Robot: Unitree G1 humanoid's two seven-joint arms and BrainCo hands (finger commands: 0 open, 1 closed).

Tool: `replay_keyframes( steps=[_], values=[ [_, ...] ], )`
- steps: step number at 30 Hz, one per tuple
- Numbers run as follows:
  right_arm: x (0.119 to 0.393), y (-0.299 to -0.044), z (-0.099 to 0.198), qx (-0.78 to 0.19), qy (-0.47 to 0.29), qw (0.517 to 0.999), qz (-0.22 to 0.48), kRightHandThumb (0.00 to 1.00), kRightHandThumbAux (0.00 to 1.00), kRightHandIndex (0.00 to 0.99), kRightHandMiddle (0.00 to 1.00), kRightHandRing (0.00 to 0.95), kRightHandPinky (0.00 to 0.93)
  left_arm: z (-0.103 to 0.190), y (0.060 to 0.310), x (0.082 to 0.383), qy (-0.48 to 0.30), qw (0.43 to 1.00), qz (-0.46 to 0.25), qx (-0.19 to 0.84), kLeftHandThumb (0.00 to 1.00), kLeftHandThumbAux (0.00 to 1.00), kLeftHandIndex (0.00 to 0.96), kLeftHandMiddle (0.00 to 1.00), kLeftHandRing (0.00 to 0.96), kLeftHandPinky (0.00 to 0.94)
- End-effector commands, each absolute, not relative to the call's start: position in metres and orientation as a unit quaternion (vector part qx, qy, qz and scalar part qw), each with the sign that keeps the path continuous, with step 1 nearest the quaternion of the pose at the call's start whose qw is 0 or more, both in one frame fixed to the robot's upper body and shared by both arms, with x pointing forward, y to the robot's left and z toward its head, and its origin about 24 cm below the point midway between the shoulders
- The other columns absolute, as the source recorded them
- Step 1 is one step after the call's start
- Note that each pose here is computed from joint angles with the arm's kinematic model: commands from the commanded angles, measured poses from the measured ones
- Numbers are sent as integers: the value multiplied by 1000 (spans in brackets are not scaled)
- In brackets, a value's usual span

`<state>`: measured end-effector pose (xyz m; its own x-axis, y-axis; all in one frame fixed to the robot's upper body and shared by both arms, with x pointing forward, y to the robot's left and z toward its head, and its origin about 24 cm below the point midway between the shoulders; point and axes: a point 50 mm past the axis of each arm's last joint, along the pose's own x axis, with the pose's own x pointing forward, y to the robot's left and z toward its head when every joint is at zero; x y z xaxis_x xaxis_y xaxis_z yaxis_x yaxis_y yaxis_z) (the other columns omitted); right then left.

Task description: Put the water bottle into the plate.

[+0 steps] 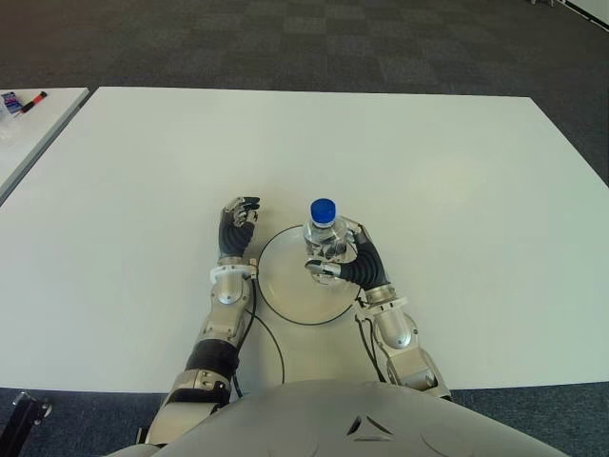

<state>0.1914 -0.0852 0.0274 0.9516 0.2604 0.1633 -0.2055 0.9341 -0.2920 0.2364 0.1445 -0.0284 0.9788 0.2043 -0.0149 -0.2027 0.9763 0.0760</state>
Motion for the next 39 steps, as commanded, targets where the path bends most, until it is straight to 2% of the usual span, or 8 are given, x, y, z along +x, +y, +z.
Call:
replay_keyframes(
  steps=[1,39],
  values=[
    [192,-84,24,-141,-90,980,111,843,677,421,481,555,540,-31,142,236,16,994,103,41,717,711,410,349,349,360],
    [186,-86,10,-167,-60,978,107,843,676,422,480,553,544,-33,140,235,30,994,101,34,716,711,411,351,350,362]
  ],
)
